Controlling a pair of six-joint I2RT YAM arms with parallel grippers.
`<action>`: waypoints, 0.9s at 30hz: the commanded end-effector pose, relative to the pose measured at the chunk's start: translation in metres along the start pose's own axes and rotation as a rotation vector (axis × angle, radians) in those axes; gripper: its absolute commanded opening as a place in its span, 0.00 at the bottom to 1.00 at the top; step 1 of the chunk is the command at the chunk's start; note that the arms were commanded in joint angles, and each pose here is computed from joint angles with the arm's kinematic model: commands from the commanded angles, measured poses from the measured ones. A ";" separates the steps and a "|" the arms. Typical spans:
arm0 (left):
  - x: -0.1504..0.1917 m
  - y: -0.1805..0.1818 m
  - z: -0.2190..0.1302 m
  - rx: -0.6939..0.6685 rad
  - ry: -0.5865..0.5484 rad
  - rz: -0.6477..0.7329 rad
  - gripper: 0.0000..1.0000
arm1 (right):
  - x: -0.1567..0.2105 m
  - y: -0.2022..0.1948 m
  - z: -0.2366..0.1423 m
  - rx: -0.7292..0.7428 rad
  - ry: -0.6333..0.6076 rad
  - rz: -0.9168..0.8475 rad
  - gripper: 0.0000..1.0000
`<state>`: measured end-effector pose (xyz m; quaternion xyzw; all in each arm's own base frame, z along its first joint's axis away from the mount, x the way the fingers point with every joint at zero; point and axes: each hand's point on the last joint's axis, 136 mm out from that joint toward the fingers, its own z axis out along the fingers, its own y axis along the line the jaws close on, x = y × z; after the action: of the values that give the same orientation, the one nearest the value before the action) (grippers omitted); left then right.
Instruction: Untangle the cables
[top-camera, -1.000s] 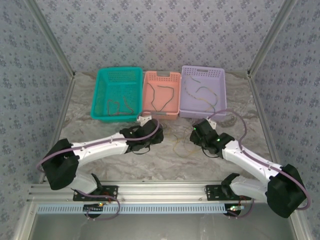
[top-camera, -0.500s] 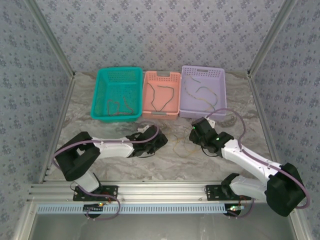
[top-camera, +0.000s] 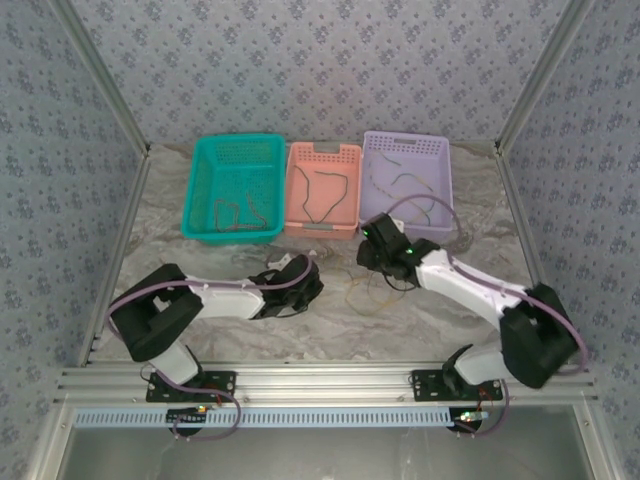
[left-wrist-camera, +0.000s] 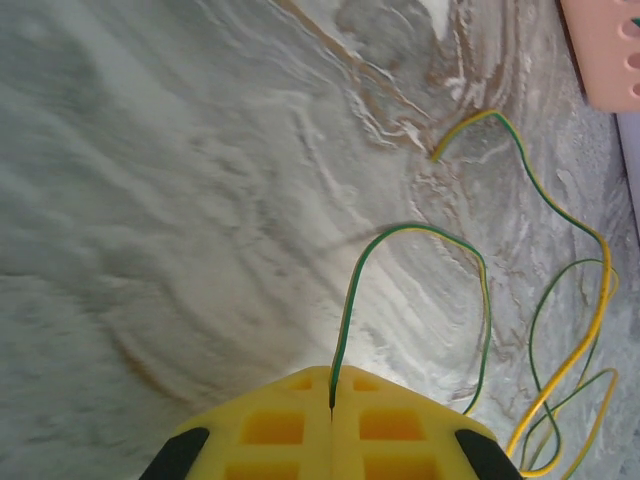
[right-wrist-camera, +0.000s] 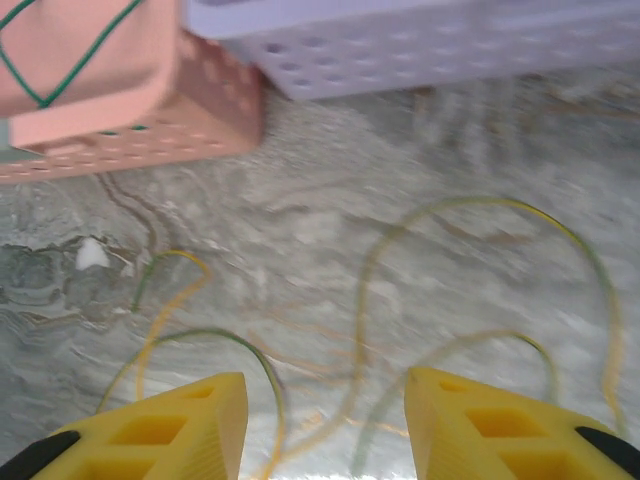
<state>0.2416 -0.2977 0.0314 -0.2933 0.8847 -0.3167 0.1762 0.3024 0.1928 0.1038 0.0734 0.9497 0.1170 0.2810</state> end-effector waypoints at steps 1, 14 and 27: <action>-0.005 0.005 -0.013 -0.007 -0.037 0.006 0.00 | -0.005 0.031 0.015 -0.026 0.024 -0.085 0.48; -0.015 0.025 -0.045 -0.016 -0.073 0.044 0.00 | 0.005 0.043 0.079 0.109 0.143 -0.338 0.46; -0.036 0.038 -0.084 -0.018 -0.166 0.052 0.00 | 0.011 0.042 0.083 0.125 0.127 -0.320 0.36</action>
<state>0.2164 -0.2303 0.0765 -0.2964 0.8715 -0.3084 0.2399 0.3428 0.2508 0.0420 -0.0691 0.9709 0.0279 0.2276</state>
